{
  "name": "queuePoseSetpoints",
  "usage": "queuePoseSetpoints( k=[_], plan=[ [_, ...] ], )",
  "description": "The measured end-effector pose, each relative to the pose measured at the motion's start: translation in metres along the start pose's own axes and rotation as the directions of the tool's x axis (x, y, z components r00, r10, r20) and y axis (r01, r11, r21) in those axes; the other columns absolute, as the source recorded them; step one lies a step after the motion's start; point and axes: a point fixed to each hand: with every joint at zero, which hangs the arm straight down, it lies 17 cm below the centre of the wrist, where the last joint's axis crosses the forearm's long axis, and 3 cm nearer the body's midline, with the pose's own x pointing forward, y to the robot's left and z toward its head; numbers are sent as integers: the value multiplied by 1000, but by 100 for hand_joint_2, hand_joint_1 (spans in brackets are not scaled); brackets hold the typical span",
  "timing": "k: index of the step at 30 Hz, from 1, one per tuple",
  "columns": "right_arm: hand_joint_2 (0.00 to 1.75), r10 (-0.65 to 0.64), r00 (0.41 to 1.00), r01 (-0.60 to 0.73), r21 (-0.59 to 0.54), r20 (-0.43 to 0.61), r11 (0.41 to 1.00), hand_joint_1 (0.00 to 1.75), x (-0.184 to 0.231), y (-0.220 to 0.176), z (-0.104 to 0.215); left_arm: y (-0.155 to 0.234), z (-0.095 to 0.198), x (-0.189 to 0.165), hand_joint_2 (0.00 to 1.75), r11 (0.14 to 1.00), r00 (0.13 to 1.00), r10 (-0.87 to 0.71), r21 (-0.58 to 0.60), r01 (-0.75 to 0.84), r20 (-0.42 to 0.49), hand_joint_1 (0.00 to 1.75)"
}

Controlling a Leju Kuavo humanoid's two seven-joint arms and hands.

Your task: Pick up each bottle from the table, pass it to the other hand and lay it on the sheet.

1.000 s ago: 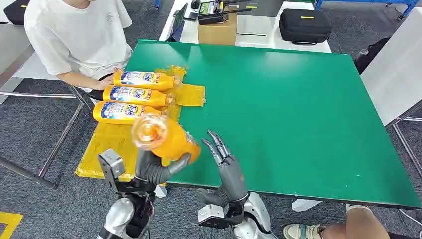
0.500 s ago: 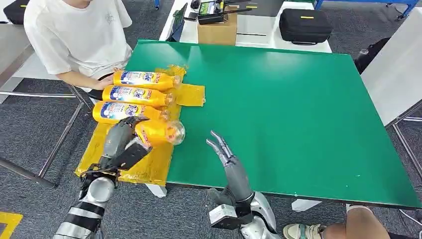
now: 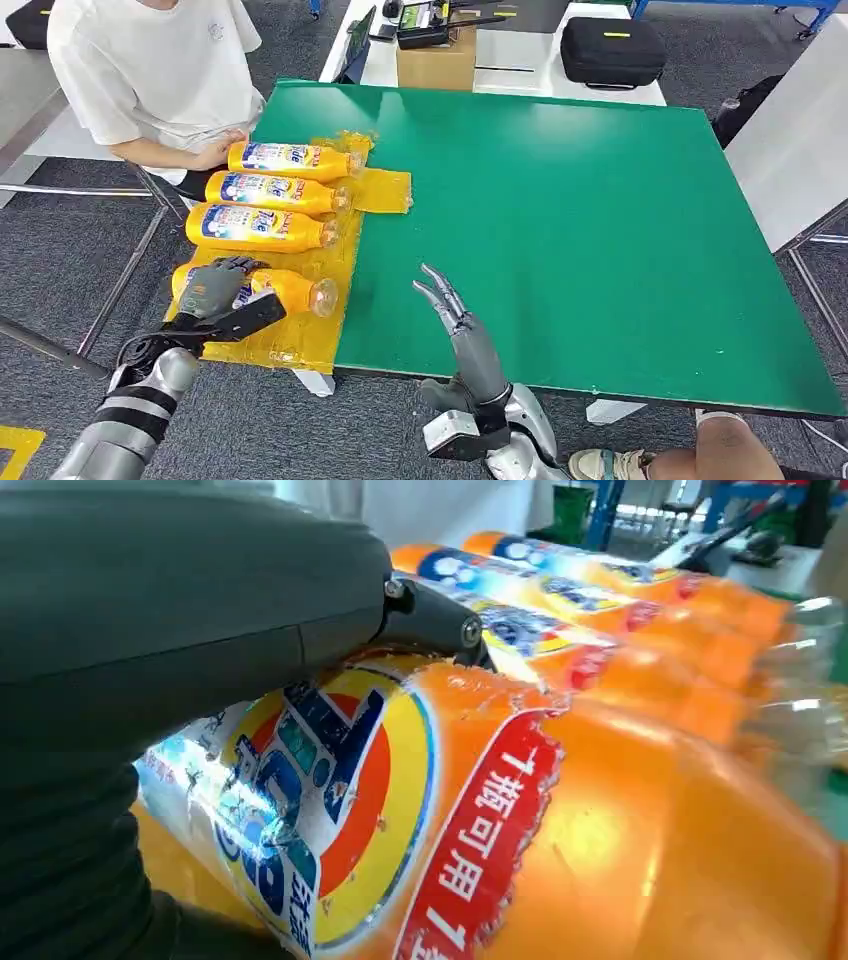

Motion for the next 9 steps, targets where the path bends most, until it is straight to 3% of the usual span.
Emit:
queuePoseSetpoints(
  k=[1,2,3,5,7,9],
  plan=[
    [0,-1,1000,1,0,1,1000,0,0,0,0,-2,1,-4,175,1000,1000,-11,-11,11,0,175],
    [0,-1,1000,1,0,1,1000,0,-1,-1,-1,-5,2,-6,175,1000,1000,-21,-21,22,3,157],
    [0,-1,1000,1,0,2,1000,0,-1,-2,-1,-6,2,-6,175,999,1000,-24,-26,24,8,94],
    [0,-1,1000,1,6,6,1000,0,-2,-2,-2,-11,0,-1,175,999,1000,-7,-41,8,24,84],
    [0,-4,1000,4,14,6,1000,0,-3,-1,-3,-13,-3,10,175,997,997,62,-60,-59,53,10],
    [0,-4,1000,4,19,6,1000,0,-4,0,-3,-18,-3,18,175,991,991,110,-81,-104,74,0]
  ],
)
